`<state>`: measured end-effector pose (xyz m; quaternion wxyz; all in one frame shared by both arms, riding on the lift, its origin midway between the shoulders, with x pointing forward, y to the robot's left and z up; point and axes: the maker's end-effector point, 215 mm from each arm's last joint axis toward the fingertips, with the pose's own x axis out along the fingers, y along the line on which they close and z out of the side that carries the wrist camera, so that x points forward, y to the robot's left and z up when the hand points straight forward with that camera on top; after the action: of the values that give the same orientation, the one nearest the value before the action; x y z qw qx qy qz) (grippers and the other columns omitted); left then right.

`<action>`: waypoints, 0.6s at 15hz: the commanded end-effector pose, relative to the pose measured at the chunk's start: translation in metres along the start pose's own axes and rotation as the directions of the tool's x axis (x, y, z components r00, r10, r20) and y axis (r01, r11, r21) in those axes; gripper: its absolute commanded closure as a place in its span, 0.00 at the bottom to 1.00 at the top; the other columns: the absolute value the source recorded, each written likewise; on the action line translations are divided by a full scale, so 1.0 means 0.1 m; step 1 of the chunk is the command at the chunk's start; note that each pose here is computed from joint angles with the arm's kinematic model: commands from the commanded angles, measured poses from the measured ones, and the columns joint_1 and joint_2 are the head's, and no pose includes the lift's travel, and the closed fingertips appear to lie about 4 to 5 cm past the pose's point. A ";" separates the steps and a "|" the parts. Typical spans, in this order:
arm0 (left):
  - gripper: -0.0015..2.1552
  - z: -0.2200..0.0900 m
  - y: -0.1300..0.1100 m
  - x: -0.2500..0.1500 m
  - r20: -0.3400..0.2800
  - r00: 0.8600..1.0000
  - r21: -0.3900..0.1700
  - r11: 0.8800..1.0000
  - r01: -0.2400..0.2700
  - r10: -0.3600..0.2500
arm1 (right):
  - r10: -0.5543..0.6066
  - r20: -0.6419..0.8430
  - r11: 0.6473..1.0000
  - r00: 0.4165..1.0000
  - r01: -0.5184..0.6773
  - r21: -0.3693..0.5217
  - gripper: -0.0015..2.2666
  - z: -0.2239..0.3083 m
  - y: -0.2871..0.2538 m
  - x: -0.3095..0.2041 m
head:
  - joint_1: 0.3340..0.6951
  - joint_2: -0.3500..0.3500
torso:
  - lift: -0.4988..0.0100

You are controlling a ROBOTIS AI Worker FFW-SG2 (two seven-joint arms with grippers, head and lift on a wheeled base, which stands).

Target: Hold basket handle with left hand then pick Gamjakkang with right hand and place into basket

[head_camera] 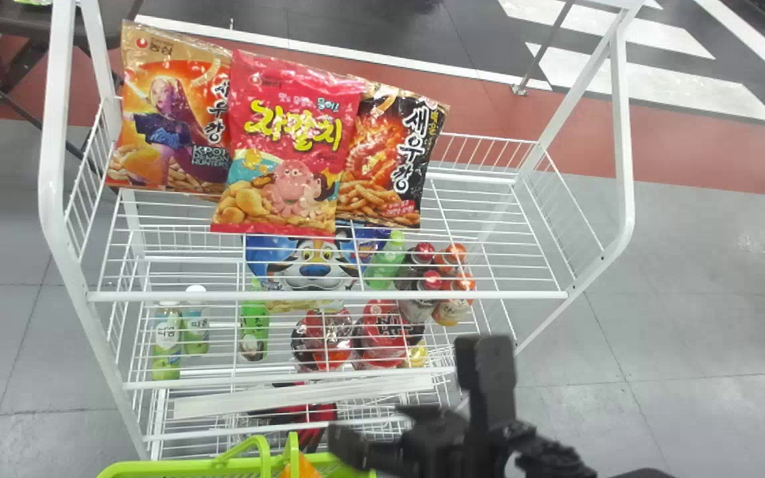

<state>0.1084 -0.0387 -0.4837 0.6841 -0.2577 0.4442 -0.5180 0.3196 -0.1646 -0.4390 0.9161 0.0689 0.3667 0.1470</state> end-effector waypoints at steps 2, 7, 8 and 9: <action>1.00 0.00 0.00 0.00 0.001 1.000 -0.001 1.000 -0.001 0.001 | -0.025 0.441 0.997 0.897 0.056 -0.058 0.05 1.18 -0.17 -0.24 | 1.00 0.00 | 0.94; 1.00 0.01 0.01 0.02 0.008 1.000 0.007 1.000 0.000 0.000 | -0.032 0.623 0.995 0.782 0.086 -0.056 0.05 1.44 -0.21 -0.52 | 1.00 0.00 | 0.94; 1.00 0.02 0.01 0.02 0.011 1.000 0.009 1.000 0.000 0.000 | -0.035 0.623 0.995 0.781 0.087 -0.053 0.05 1.41 -0.21 -0.54 | 1.00 0.00 | 0.94; 1.00 0.02 0.01 0.02 0.012 1.000 0.011 1.000 0.000 0.000 | -0.039 0.622 0.995 0.782 0.089 -0.050 0.05 1.40 -0.22 -0.56 | 1.00 0.00 | 0.94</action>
<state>0.1110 -0.0404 -0.4846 0.6874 -0.2572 0.4387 -0.5185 0.3861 -0.2041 -0.3066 0.9917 0.0648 0.0428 0.1021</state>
